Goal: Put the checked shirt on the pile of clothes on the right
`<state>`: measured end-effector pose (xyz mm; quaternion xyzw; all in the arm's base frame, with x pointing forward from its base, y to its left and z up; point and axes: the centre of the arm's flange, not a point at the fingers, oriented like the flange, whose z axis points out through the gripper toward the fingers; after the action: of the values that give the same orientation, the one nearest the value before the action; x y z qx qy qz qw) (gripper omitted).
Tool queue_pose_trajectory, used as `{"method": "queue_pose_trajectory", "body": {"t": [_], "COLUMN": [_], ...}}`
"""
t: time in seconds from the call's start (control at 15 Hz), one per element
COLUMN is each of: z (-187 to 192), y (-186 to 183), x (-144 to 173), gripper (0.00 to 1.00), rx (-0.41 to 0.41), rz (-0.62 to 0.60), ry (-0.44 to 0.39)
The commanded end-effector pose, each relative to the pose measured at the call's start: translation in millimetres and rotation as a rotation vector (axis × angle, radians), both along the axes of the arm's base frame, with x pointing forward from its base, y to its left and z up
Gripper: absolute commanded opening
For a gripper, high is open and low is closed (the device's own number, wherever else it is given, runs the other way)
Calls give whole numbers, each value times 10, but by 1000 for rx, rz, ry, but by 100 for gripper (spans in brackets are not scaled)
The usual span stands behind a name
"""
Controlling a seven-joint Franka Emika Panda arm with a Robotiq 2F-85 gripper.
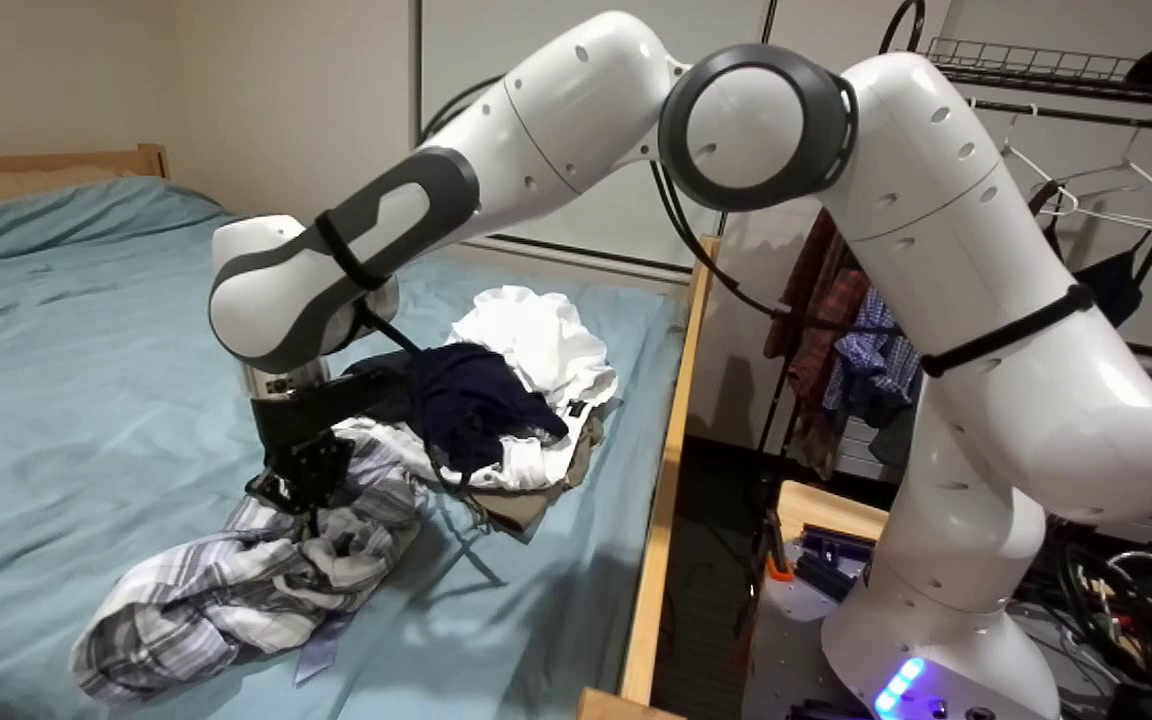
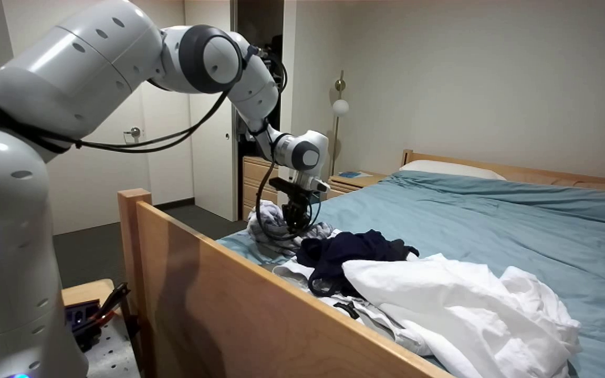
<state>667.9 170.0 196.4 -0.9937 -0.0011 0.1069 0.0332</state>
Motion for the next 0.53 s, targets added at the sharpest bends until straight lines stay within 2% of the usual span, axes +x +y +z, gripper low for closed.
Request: {"method": "queue_pose_trajectory", "body": {"t": [0.0,0.07,0.2,0.47], "z": [105,152,360,1052], "y": [-62,-71,-200,-701], "x": [18,12,-39,-190], "gripper": [2,5,5,5], "rx": [74,92,132,168], "rz": [39,46,67,-2], "ry": [23,23,-5,-111]}}
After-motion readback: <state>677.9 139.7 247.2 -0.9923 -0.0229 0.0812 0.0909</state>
